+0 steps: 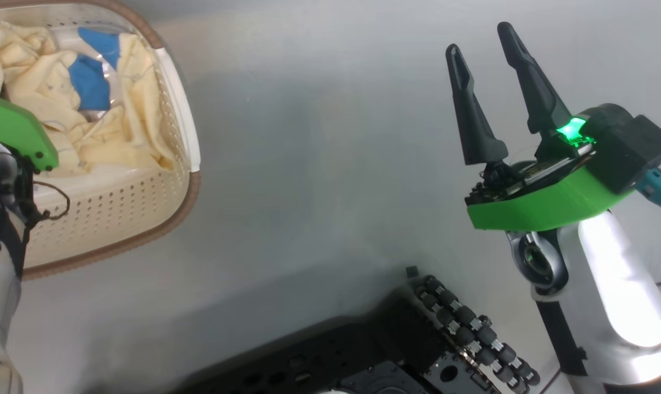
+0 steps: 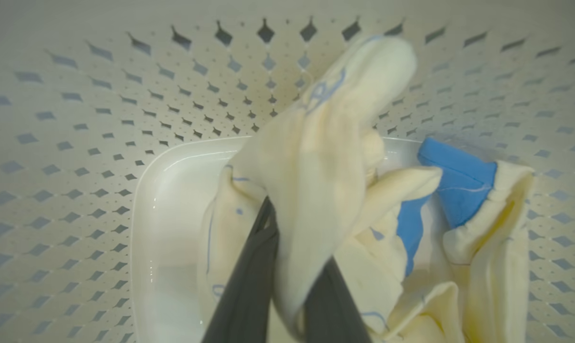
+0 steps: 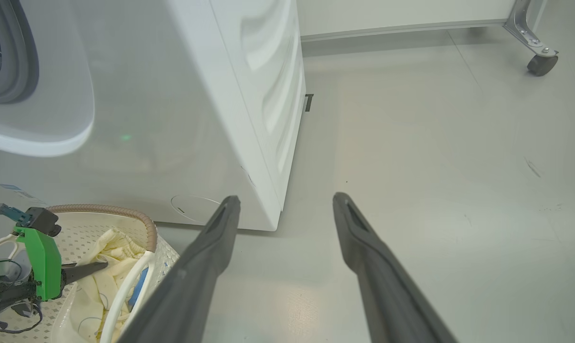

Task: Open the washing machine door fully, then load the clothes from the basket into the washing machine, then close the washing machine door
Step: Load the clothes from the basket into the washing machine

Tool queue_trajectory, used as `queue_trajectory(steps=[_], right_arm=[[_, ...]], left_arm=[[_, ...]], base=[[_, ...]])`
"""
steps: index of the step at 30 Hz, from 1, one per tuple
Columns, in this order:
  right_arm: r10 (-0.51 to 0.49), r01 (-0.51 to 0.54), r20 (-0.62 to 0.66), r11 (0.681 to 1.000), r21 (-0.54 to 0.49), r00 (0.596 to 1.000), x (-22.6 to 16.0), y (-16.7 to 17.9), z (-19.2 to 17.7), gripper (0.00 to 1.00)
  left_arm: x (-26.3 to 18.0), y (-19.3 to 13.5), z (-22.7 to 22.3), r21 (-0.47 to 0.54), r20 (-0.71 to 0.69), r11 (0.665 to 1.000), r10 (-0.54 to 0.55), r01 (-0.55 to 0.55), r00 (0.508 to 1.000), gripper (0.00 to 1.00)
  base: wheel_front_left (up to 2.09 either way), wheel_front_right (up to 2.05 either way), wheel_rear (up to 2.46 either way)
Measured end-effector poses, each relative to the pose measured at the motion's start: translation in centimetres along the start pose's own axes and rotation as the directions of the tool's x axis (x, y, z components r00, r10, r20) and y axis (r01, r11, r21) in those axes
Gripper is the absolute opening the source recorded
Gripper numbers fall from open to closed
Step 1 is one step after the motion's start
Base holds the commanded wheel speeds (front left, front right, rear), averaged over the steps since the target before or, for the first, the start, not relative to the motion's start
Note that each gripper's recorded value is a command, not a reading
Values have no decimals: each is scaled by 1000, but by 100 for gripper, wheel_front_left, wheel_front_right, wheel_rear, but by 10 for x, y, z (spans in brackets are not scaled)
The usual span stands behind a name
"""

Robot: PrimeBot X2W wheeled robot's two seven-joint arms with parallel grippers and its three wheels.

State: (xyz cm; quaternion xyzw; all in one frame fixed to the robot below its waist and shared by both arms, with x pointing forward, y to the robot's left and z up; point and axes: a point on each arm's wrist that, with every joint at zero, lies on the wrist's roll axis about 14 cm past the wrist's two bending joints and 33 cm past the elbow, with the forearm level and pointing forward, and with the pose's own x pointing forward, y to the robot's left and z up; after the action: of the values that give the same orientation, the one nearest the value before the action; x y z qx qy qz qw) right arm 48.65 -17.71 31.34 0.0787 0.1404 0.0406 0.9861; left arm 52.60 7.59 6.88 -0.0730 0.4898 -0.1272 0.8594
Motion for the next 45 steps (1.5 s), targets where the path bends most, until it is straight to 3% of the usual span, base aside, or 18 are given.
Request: queue_trajectory(steps=[12,22,32,45], right_arm=[[12,-11,70,1000,-26,997,1,7,27,100],[16,-13,115,1000,-23,993,-17,17,53,100],[28,-21,175,999,-38,984,-48,29,87,100],[38,-31,246,999,-33,969,-101,43,124,100]], left_arm=[[-46,4,36,45,183,998,35,-43,982,0],[-119,-9,81,83,401,995,25,-63,916,0],[-218,-17,122,78,613,989,54,-128,788,0],[-337,-40,135,80,785,982,44,-172,618,0]], base=[[0,0,0],[0,0,0],[0,0,0],[0,0,0]])
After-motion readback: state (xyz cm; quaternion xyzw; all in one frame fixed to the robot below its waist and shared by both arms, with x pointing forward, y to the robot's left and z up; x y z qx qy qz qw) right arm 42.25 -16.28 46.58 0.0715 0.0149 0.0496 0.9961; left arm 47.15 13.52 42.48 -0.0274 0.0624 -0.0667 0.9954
